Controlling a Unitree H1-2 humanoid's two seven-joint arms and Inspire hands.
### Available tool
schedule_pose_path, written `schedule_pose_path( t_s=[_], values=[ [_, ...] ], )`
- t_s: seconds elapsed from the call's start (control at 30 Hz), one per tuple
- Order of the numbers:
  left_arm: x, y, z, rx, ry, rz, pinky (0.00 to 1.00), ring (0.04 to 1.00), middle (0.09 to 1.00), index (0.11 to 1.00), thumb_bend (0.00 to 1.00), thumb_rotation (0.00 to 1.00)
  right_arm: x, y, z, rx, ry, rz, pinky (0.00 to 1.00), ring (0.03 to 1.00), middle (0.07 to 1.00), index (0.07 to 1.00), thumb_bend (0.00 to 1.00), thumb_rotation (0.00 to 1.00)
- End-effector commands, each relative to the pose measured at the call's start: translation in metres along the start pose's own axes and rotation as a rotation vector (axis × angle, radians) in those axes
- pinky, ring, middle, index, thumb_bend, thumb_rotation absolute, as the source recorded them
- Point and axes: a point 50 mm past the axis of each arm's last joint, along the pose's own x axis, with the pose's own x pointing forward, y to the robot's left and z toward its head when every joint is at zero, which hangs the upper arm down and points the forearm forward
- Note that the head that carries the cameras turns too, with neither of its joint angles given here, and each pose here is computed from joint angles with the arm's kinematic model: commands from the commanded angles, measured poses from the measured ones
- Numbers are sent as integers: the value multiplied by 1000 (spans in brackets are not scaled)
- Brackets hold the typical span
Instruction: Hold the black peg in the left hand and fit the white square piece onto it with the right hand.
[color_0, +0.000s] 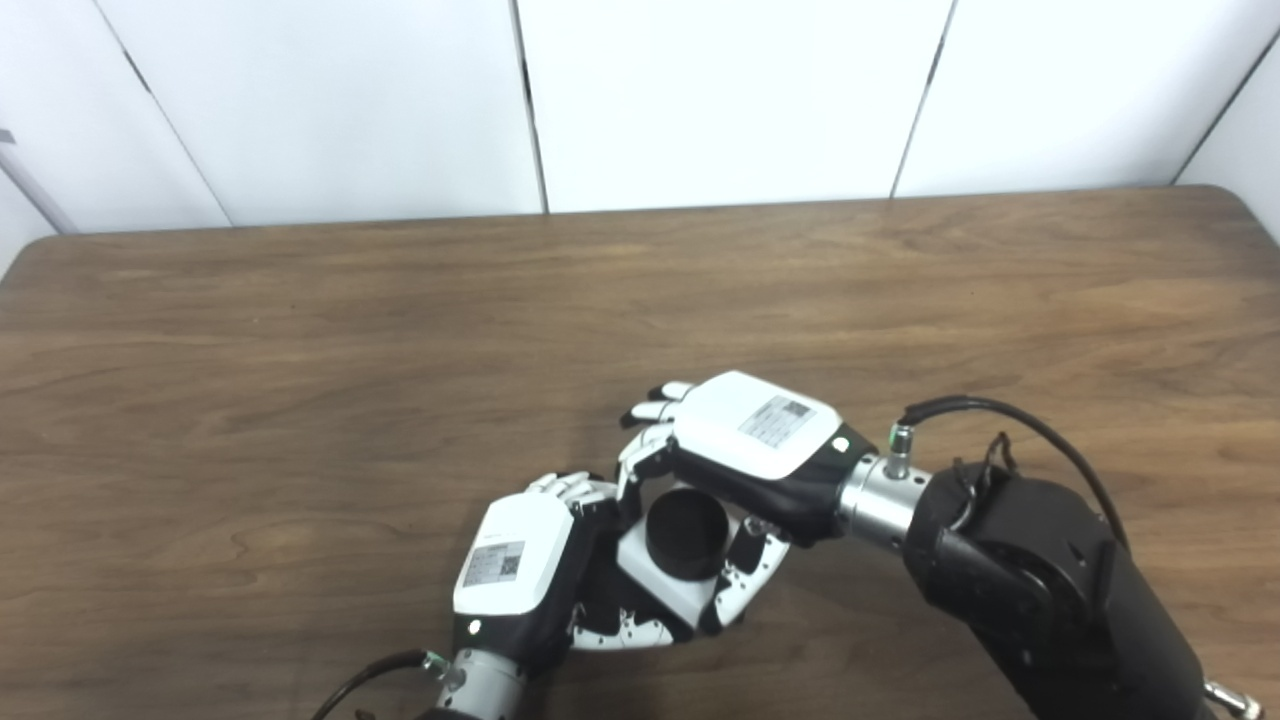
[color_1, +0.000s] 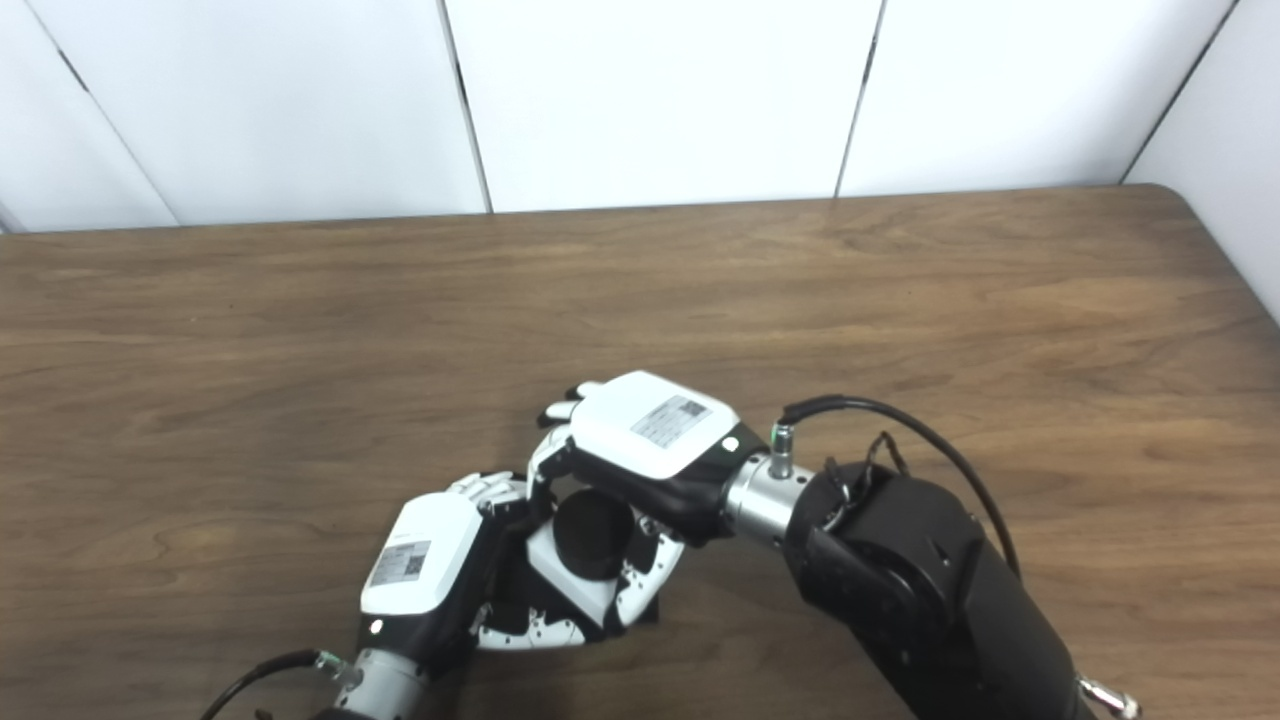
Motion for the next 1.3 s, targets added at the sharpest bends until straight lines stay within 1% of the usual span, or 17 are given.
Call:
schedule_pose_path(
  t_s=[0.0, 0.03, 0.07, 0.1, 0.17, 0.3, 0.43, 0.53, 0.6, 0.77, 0.9, 1.0, 1.07, 1.1, 1.17, 1.2, 1.27],
  values=[
    [2, -5, 9, -10, -6, -32, 838, 794, 739, 489, 523, 75, -3, -14, 6, -40, -24, -50, 974, 927, 795, 653, 1000, 327],
    [2, -5, 9, -1, -3, -40, 840, 797, 754, 558, 757, 189, -4, -15, 6, -39, -18, -48, 980, 936, 805, 666, 1000, 353],
    [3, -4, 9, 5, -1, -45, 845, 804, 773, 632, 902, 277, -4, -15, 6, -39, -14, -47, 991, 948, 818, 680, 1000, 376],
    [3, -4, 9, 10, 0, -46, 847, 806, 779, 657, 951, 307, -4, -16, 5, -35, -7, -46, 995, 953, 822, 685, 1000, 384],
    [3, -4, 8, 13, -3, -41, 847, 817, 809, 766, 989, 366, -5, -18, 4, -29, 1, -52, 999, 957, 834, 702, 1000, 414],
    [4, 2, 6, -2, 15, -62, 879, 862, 873, 919, 1000, 448, -6, -22, 0, -17, 23, -80, 1000, 953, 837, 711, 1000, 436],
    [5, 11, 1, -73, 24, -39, 887, 891, 931, 990, 1000, 466, -9, -25, -6, -14, 59, -97, 1000, 958, 849, 711, 1000, 465],
    [4, 20, -2, -132, 29, -8, 890, 908, 954, 999, 1000, 478, -12, -27, -10, -10, 78, -101, 1000, 965, 853, 717, 1000, 484],
    [3, 25, -5, -155, 30, 2, 839, 914, 965, 1000, 1000, 470, -14, -29, -12, 5, 84, -112, 1000, 967, 849, 718, 1000, 474],
    [-3, 41, -9, -194, 37, 18, 743, 904, 988, 1000, 1000, 512, -18, -28, -17, 34, 93, -133, 1000, 962, 842, 713, 1000, 456],
    [-11, 50, -12, -274, 44, 52, 714, 904, 998, 1000, 1000, 493, -22, -27, -19, 64, 110, -151, 999, 958, 840, 715, 1000, 449],
    [-17, 57, -15, -300, 47, 90, 691, 888, 978, 1000, 1000, 483, -27, -28, -24, 98, 117, -166, 998, 953, 846, 722, 1000, 441],
    [-22, 64, -18, -335, 38, 94, 720, 907, 983, 1000, 1000, 510, -33, -28, -28, 143, 129, -167, 1000, 951, 855, 742, 1000, 445],
    [-25, 68, -21, -389, 34, 100, 764, 926, 991, 1000, 1000, 502, -36, -28, -31, 170, 134, -167, 1000, 952, 861, 757, 995, 453],
    [-30, 74, -26, -522, 30, 123, 912, 975, 999, 1000, 1000, 446, -43, -28, -37, 224, 149, -165, 1000, 946, 869, 787, 946, 489],
    [-32, 77, -31, -601, 22, 138, 953, 985, 1000, 1000, 1000, 422, -48, -27, -42, 264, 161, -170, 1000, 946, 875, 800, 922, 527],
    [-37, 81, -42, -735, 9, 172, 986, 980, 995, 1000, 1000, 367, -59, -23, -50, 353, 185, -187, 972, 934, 879, 820, 869, 714]
  ],
)
